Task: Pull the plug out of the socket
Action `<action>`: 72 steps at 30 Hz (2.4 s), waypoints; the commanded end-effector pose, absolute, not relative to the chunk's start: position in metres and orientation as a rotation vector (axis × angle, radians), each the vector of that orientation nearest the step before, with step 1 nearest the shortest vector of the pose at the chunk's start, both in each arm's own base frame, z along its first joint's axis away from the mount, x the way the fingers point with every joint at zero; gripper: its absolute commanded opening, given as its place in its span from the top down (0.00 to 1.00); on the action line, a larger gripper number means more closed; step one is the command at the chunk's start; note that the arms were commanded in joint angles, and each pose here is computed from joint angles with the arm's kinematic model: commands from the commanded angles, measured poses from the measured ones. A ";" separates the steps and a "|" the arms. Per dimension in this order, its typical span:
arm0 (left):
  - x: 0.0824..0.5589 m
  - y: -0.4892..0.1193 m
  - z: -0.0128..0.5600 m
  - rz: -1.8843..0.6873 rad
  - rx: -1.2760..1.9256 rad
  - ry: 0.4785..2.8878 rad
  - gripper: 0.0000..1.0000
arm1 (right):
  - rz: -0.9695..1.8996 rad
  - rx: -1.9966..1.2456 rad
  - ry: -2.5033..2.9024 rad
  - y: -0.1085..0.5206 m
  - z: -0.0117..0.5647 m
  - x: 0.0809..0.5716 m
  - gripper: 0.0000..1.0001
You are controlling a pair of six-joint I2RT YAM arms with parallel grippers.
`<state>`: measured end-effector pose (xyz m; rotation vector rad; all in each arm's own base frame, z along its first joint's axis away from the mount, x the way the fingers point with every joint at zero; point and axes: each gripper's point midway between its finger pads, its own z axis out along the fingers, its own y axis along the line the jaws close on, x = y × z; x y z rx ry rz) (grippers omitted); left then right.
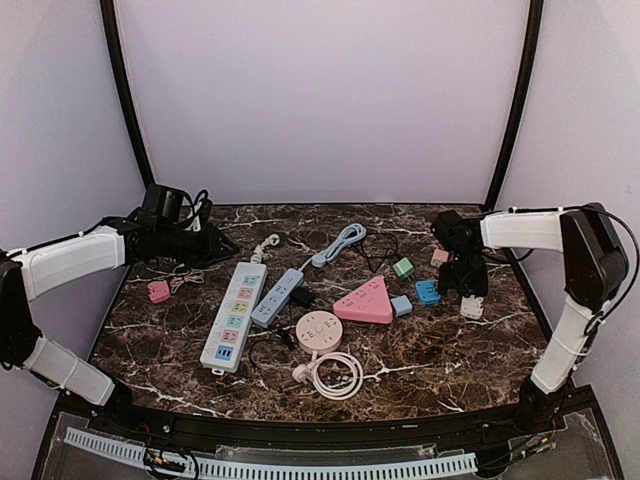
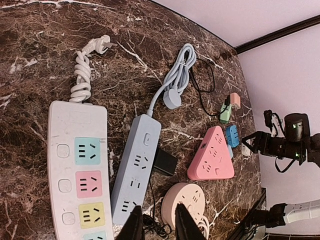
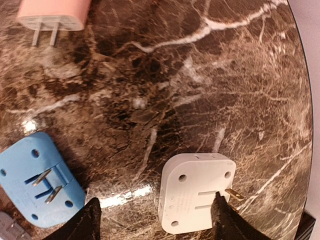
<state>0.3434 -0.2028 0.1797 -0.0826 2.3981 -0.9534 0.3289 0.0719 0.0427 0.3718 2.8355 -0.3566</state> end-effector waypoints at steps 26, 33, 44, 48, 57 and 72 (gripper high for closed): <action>0.347 -0.142 0.237 -0.580 -0.073 2.176 0.01 | 0.244 -0.191 1.947 0.125 0.222 0.382 0.01; 0.357 -0.109 0.223 -0.583 -0.169 2.164 0.01 | 0.197 -0.115 1.828 0.067 0.217 0.400 0.01; 0.364 -0.081 0.227 -0.414 -0.048 1.968 0.01 | 0.025 0.003 1.705 -0.006 0.177 0.414 0.01; 0.366 -0.059 0.216 -0.294 -0.081 1.902 0.01 | 0.013 -0.021 1.627 -0.003 0.166 0.407 0.01; 0.376 -0.013 0.185 -0.088 -0.192 1.861 0.01 | -0.039 -0.054 1.573 0.013 0.168 0.401 0.01; 0.371 0.005 0.162 -0.039 -0.175 1.817 0.01 | -0.028 -0.069 1.600 0.015 0.165 0.408 0.01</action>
